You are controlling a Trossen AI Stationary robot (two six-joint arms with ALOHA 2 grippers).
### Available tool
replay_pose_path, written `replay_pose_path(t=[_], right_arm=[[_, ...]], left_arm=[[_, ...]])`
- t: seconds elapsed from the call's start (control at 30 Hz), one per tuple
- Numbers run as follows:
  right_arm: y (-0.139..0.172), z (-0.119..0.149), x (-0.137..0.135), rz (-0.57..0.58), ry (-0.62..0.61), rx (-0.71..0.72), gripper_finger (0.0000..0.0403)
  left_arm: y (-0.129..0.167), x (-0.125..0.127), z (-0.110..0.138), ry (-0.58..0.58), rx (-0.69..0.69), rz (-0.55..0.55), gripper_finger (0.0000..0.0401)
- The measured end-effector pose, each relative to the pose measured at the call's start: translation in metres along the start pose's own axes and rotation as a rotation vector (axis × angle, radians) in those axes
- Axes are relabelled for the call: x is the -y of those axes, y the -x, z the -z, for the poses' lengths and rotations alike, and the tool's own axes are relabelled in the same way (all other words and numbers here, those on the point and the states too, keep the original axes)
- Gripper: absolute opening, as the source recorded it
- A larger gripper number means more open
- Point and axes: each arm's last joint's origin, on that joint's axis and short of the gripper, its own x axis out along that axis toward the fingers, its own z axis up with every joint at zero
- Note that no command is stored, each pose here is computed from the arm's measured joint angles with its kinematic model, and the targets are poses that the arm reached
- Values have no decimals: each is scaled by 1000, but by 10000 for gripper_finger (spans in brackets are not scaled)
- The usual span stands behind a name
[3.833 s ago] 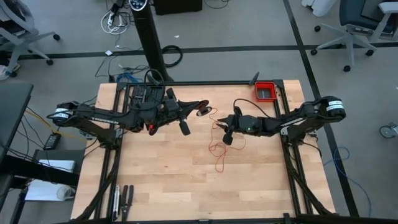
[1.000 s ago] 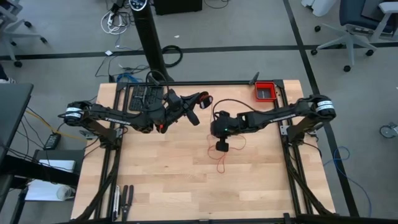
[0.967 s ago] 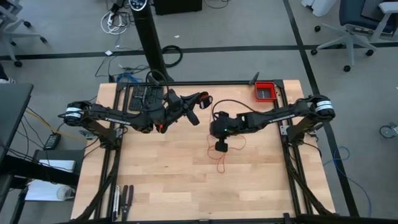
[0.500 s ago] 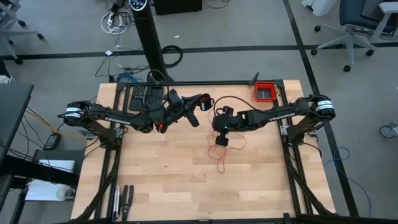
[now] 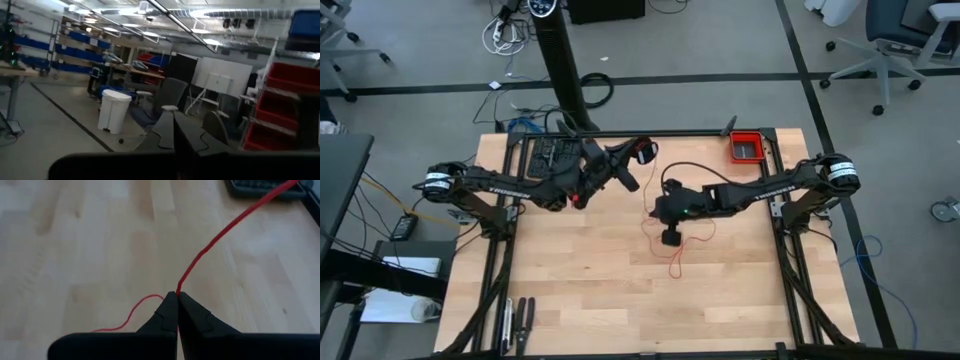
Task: Coil cords
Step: Coil the red wire on the black spool
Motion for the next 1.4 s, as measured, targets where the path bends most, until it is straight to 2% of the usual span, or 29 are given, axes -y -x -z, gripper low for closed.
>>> replay_pose_path(t=[0.17,0.3,0.4,0.5,0.73,0.8,0.9,1.0,1.1,1.2,1.3,1.4], right_arm=[[-5,-1,-4,-25,-10,27,0],[-4,-4,-8,-54,-6,49,0],[-3,-8,-10,-125,14,49,4],[0,-11,-17,-147,66,63,30],[7,-5,-31,-155,123,7,116],[15,-6,-33,-140,124,8,125],[30,-12,-37,-182,115,43,125],[47,-17,-44,-201,157,91,122],[67,-17,-46,-56,257,104,119],[77,-13,-45,127,433,57,118],[76,-11,-45,218,647,13,118],[64,-10,-44,295,780,-37,118]], left_arm=[[-2,-5,-1,50,18,-97,0],[-2,-6,5,11,-24,-113,0],[-2,-6,13,-29,-71,-114,0],[-2,-6,16,-58,-82,-110,0],[0,-2,16,-48,-82,-68,0],[1,1,16,-45,-85,-55,0],[3,3,17,-43,-89,-43,0],[4,5,17,-42,-91,-39,0],[5,6,17,-39,-92,-35,0],[5,6,17,-11,-92,-35,0],[5,6,17,33,-88,-38,0],[5,6,17,44,-90,-38,0]])
